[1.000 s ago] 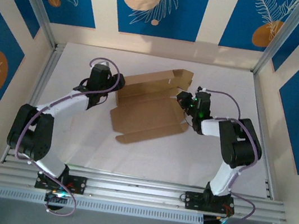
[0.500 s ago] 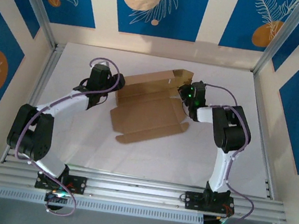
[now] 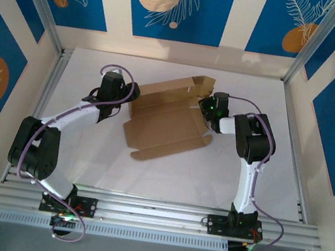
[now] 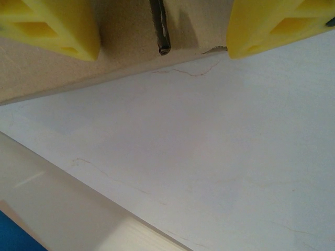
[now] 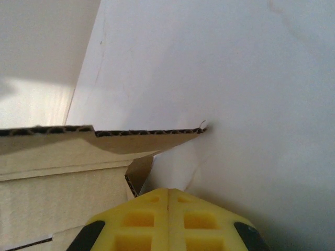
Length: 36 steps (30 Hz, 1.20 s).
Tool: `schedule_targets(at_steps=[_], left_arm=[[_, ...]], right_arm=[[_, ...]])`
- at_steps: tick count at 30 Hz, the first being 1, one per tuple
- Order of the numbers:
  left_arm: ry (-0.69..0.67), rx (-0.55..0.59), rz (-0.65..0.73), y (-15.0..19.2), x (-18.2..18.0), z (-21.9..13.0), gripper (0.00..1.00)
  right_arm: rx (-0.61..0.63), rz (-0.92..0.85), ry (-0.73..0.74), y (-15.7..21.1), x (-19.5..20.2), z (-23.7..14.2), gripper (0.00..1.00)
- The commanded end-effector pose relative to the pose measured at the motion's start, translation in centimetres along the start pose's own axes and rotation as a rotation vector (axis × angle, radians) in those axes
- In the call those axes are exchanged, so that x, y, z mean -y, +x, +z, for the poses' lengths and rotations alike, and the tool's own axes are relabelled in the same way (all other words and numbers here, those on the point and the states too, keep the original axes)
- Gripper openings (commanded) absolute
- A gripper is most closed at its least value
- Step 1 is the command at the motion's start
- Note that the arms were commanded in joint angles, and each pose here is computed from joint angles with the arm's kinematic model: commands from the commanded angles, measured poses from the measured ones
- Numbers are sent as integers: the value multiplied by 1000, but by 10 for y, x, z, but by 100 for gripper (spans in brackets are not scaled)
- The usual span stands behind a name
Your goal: Fold the paper box
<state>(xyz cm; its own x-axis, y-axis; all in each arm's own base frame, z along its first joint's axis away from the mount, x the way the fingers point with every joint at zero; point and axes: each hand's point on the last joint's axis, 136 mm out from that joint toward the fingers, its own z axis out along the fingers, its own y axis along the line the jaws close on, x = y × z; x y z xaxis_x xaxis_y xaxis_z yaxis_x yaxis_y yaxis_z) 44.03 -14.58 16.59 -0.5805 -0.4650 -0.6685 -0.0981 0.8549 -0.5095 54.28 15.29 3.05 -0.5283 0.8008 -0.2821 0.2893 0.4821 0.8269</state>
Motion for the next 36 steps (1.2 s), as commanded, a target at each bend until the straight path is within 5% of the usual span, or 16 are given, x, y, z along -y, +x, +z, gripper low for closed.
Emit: schedule_targets(at_steps=[1,11,22,36], left_arm=[[-71,-91,23,29,-19,10,65],[-79,-91,31,29,-21,9,65],[-87,-91,35,30,-23,9,65],[-103,-87,47,29,-26,9,65]], right_arm=[[-103,-35,-116,20,-23,5,2],[-141,-70,-115,20,-31,4,2],[-133,-3,247,16,17,8,0],[-71,56,123,-4,15,1,0]])
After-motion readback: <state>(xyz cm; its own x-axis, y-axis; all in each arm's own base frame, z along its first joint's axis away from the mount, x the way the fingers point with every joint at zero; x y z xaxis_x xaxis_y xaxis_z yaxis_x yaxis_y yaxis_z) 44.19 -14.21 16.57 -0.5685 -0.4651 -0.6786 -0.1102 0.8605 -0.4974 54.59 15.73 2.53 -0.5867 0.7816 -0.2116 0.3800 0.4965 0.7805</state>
